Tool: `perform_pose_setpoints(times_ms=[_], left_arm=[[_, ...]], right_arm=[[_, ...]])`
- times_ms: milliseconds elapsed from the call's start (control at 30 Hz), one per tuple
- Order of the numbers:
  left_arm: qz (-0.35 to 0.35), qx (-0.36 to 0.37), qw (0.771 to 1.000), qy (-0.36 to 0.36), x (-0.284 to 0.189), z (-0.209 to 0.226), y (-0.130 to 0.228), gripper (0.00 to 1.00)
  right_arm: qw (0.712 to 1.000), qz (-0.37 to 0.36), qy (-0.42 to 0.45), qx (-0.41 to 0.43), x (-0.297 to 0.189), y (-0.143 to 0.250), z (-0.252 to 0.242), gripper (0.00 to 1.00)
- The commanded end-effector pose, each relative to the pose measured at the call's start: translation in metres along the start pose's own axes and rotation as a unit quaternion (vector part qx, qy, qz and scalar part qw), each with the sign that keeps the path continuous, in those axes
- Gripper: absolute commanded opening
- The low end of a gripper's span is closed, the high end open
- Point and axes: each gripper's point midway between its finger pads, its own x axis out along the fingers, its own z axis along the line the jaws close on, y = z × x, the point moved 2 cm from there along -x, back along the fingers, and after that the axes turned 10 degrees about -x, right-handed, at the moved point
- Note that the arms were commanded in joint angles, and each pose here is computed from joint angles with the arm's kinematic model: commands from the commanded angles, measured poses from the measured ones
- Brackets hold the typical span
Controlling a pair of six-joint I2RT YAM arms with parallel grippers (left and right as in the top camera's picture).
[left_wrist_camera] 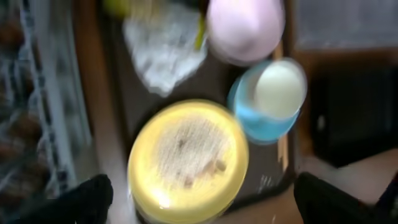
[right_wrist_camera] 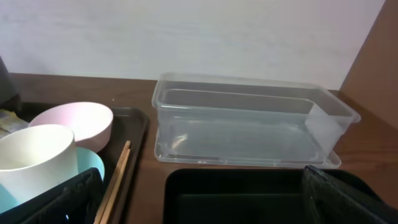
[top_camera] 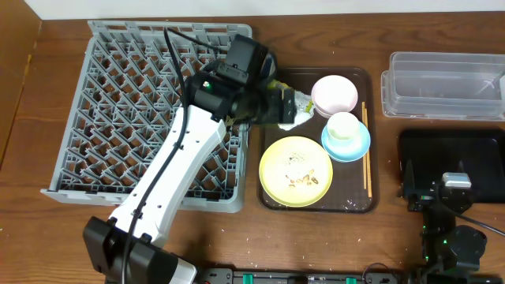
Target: Sort waste into correct bins and load items into the dishwasher
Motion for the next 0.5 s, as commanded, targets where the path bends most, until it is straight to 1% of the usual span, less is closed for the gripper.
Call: perform_pose_setpoints(times_ms=[0, 100, 233, 300, 400, 467], left_arm=[[-0.016, 0.001, 1.0, 0.014, 0.009, -0.004, -0.009, 0.94], [-0.022, 0.006, 1.0, 0.018, 0.025, -0.007, -0.017, 0.94], [-0.009, 0.001, 1.0, 0.008, 0.048, -0.001, -0.019, 0.93], [-0.006, 0.0, 1.0, 0.005, 0.052, 0.001, -0.019, 0.93], [-0.012, 0.003, 1.0, 0.007, 0.045, 0.001, -0.022, 0.92], [-0.032, -0.006, 0.999, 0.009, 0.021, 0.006, -0.031, 0.9]], right_arm=[[1.0, 0.001, 0.004, -0.006, 0.0, 0.001, -0.002, 0.99], [1.0, 0.001, 0.004, -0.006, 0.0, 0.001, -0.002, 0.99], [1.0, 0.001, 0.004, -0.006, 0.0, 0.001, -0.002, 0.99], [1.0, 0.001, 0.004, -0.006, 0.0, 0.001, -0.002, 0.99], [1.0, 0.001, 0.004, -0.006, 0.0, 0.001, -0.002, 0.99], [1.0, 0.001, 0.004, -0.006, 0.0, 0.001, -0.002, 0.99]])
